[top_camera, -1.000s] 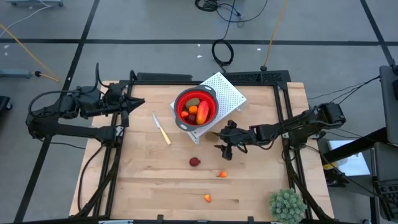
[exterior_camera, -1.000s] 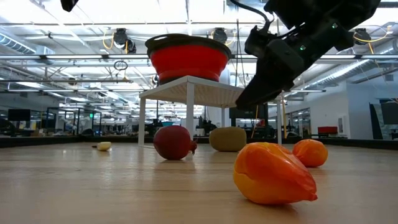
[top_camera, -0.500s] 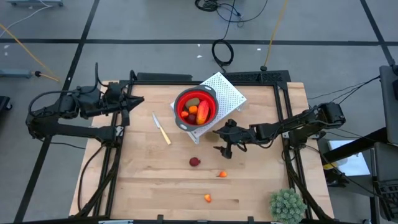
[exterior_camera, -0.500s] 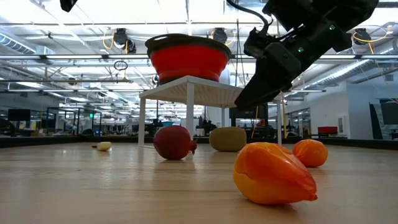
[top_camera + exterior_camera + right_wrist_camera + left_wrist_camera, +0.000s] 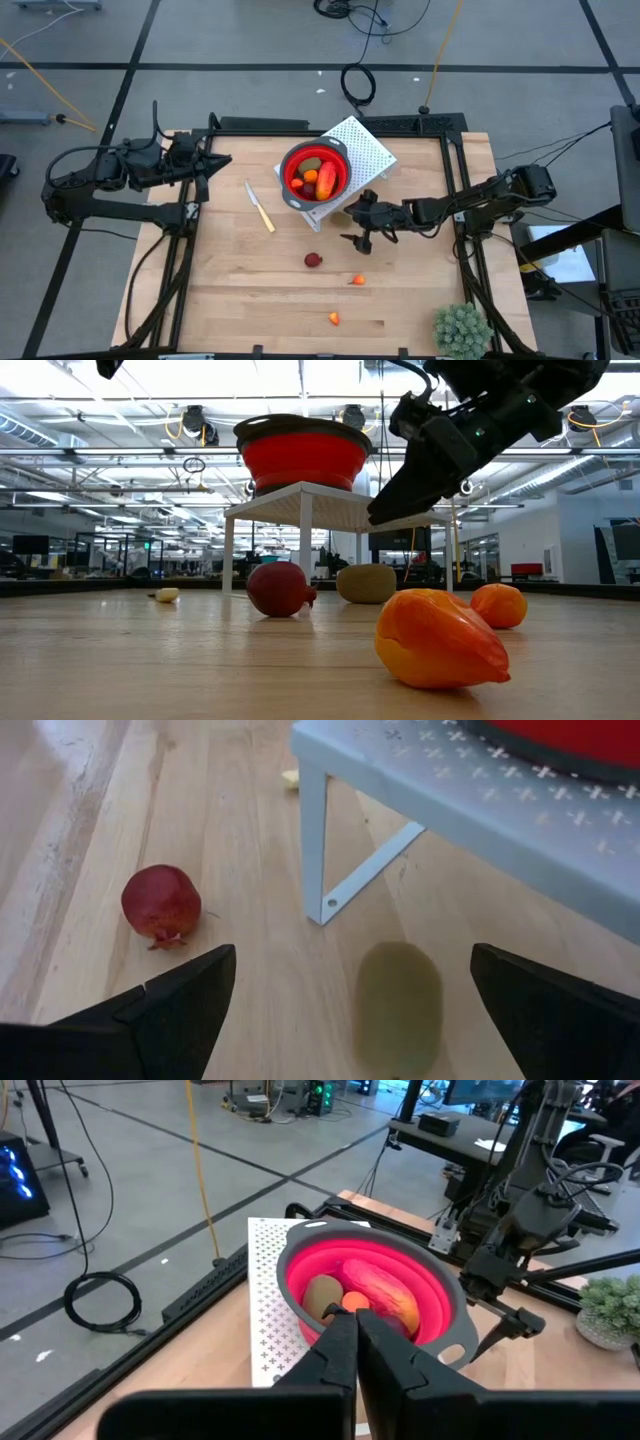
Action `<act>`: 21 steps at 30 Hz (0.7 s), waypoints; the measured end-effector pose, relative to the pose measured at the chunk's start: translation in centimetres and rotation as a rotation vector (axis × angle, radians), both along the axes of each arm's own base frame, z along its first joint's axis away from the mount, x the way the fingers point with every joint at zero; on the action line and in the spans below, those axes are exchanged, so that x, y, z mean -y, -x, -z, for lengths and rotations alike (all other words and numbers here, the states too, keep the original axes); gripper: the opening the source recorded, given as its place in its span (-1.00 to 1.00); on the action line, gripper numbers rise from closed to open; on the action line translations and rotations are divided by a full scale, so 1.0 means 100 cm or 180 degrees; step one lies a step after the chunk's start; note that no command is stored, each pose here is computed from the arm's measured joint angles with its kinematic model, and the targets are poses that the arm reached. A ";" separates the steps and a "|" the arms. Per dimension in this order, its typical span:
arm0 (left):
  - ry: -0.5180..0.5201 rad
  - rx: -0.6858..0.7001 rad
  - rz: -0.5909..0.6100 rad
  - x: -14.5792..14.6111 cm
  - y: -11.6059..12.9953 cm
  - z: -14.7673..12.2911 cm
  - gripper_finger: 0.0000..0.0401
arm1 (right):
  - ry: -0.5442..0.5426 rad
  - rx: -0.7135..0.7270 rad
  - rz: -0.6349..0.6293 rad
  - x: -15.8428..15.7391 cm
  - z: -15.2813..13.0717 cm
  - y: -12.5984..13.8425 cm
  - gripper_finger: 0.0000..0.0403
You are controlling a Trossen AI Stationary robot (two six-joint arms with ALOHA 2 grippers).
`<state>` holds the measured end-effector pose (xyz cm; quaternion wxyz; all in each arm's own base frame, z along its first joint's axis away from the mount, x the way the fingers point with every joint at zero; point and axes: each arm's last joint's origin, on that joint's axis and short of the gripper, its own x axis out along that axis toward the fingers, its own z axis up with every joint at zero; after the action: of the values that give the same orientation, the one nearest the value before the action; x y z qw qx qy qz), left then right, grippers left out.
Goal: Pick & Place Fruit
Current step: Put the kiwi into the red strainer bowl on the shelf
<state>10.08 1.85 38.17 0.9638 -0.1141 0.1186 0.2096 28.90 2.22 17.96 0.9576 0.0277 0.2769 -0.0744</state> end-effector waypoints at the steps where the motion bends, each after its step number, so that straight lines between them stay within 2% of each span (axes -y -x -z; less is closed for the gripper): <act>1: 0.0000 0.0000 0.0000 0.000 0.000 0.000 -0.99 | 0.0002 -0.0006 -0.0001 0.000 0.000 0.000 0.96; 9: -0.0021 -0.0009 0.0005 0.000 0.000 0.000 -0.96 | 0.0025 -0.0147 0.0019 0.000 0.012 -0.003 0.96; 21: -0.0008 -0.0001 0.0002 0.000 0.000 0.000 -0.94 | 0.0099 -0.0370 0.0134 0.007 0.049 -0.016 0.96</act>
<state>10.07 1.85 38.18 0.9640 -0.1128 0.1185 0.2094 30.48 1.53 13.03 0.9384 0.0143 0.3302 -0.1003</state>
